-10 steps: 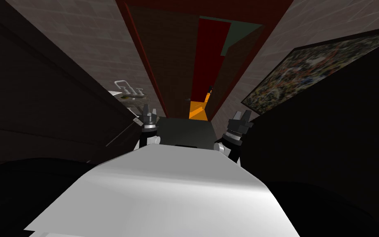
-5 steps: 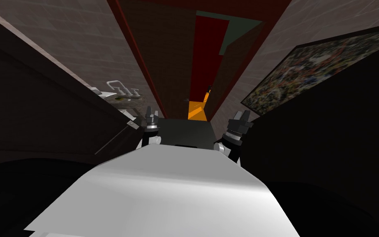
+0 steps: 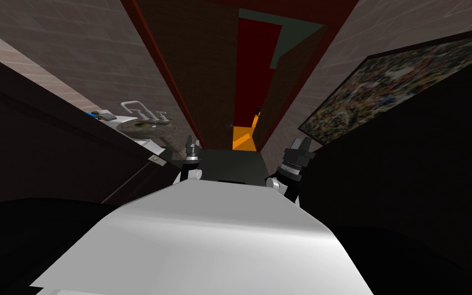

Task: Push the door open

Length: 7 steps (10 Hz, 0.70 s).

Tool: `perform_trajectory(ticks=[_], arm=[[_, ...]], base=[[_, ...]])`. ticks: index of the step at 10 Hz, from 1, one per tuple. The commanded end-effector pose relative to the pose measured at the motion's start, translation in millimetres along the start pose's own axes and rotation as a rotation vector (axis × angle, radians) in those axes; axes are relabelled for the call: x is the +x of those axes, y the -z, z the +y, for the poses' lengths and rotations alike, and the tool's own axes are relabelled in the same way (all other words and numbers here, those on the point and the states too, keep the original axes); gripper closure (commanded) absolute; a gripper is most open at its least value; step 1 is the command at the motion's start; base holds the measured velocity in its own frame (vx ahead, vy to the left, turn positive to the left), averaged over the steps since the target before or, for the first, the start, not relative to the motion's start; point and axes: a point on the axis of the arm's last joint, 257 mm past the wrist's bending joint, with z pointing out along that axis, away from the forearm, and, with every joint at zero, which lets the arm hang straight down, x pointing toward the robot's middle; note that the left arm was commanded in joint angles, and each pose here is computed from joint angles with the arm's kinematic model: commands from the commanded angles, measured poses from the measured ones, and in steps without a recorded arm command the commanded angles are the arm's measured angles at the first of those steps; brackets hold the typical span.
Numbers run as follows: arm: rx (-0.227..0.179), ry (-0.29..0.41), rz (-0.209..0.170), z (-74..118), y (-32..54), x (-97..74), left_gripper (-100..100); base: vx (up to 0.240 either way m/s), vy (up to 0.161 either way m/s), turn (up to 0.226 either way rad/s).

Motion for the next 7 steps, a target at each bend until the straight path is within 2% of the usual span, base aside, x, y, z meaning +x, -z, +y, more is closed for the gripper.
perform_trajectory(ticks=[1, 7], arm=[[-0.015, 0.007, 0.002, 10.7, 1.2, -0.7, -100], [-0.077, 0.029, 0.008, 54.3, 7.7, -3.1, -100]], base=[[0.121, -0.015, -0.039], [0.099, -0.022, -0.047]])
